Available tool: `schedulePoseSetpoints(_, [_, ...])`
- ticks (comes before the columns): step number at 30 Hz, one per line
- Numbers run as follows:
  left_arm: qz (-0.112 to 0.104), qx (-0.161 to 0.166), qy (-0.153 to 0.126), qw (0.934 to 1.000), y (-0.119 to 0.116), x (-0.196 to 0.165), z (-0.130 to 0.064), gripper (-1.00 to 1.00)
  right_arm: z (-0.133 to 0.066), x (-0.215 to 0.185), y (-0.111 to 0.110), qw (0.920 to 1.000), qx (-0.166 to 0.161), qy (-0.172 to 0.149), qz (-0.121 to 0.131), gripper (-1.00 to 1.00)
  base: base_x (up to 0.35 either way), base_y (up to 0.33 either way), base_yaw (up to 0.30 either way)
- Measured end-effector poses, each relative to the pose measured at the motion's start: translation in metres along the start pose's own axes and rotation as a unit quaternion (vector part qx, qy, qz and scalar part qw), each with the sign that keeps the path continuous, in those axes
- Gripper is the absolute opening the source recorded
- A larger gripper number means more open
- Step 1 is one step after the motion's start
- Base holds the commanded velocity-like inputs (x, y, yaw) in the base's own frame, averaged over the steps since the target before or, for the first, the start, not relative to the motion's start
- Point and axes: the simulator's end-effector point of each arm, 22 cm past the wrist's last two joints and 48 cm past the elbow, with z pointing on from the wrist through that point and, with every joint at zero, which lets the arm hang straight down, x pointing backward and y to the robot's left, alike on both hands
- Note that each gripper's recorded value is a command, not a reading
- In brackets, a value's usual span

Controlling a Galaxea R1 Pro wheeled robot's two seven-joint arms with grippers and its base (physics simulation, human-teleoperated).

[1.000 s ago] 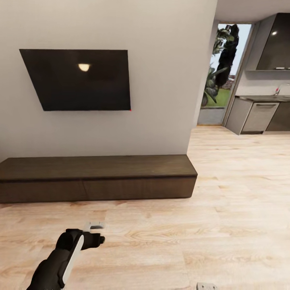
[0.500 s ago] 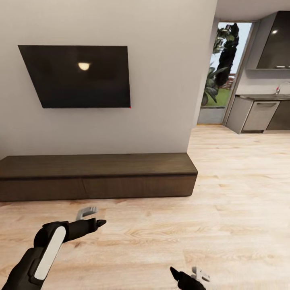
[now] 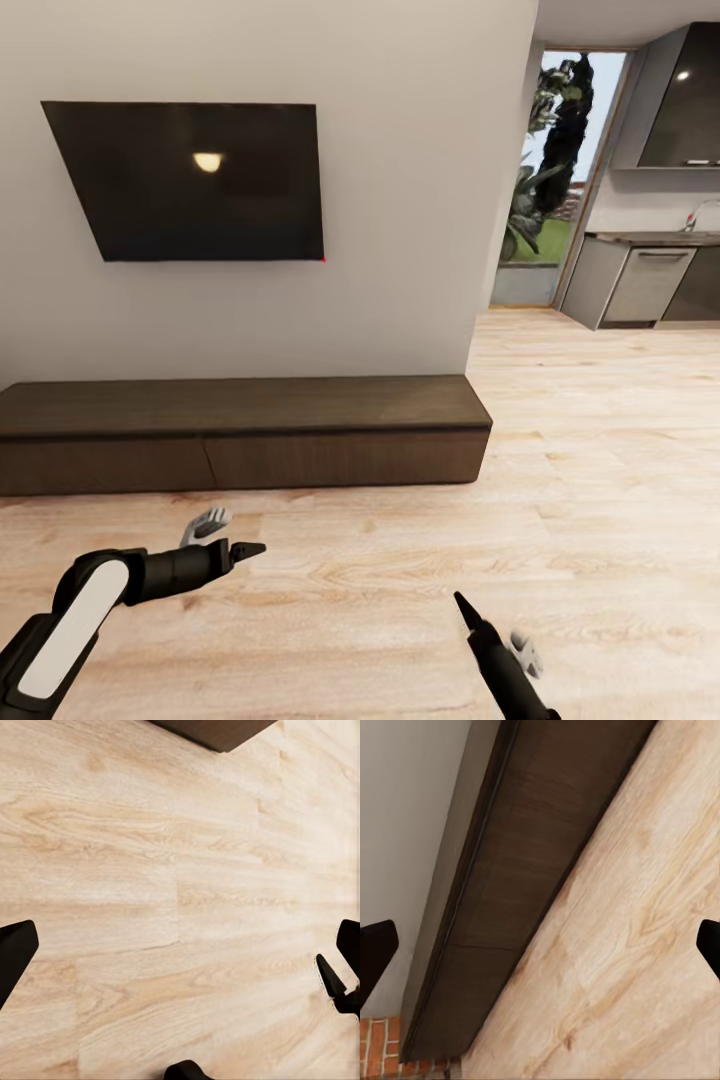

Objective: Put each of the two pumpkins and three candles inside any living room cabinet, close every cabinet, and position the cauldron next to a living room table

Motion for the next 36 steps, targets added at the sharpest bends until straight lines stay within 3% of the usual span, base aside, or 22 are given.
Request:
schedulePoseSetpoints(1, [-0.003,0.005,0.001,1.0000,-0.001,0.002,0.001,1.00,0.000,-0.003,0.006,0.9998,-0.019,-0.007,0.006,1.00,0.000,0.000,0.000])
schedulePoseSetpoints(8, [-0.008,0.014,0.010,0.9998,0.004,0.017,0.012,1.00,0.006,-0.019,0.011,0.9977,-0.049,-0.048,-0.001,1.00,0.000,0.000,0.000])
schedulePoseSetpoints(14, [-0.010,0.028,0.018,0.9994,0.001,0.031,0.023,1.00,0.006,-0.028,0.011,0.9937,-0.076,-0.076,0.031,1.00,0.000,0.000,0.000])
schedulePoseSetpoints(17, [-0.012,0.060,0.034,0.9976,-0.018,0.046,0.031,1.00,0.006,-0.027,0.014,0.9917,-0.095,-0.077,0.039,1.00,0.000,0.000,0.000])
schedulePoseSetpoints(20, [-0.026,0.097,0.051,0.9937,-0.035,0.060,0.035,1.00,0.007,-0.024,0.011,0.9909,-0.103,-0.075,0.043,1.00,0.000,0.000,0.000])
schedulePoseSetpoints(24, [-0.030,0.103,0.049,0.9931,-0.027,0.059,0.031,1.00,0.009,-0.025,0.008,0.9901,-0.107,-0.082,0.038,1.00,0.000,0.000,0.000])
schedulePoseSetpoints(30, [-0.049,0.130,0.048,0.9892,-0.037,0.054,0.024,1.00,0.010,-0.024,0.013,0.9893,-0.113,-0.084,0.040,1.00,0.000,0.000,0.000])
schedulePoseSetpoints(36, [-0.045,0.114,0.055,0.9909,-0.020,0.054,0.016,1.00,0.009,-0.022,0.020,0.9876,-0.127,-0.081,0.043,1.00,0.081,-0.040,0.000])
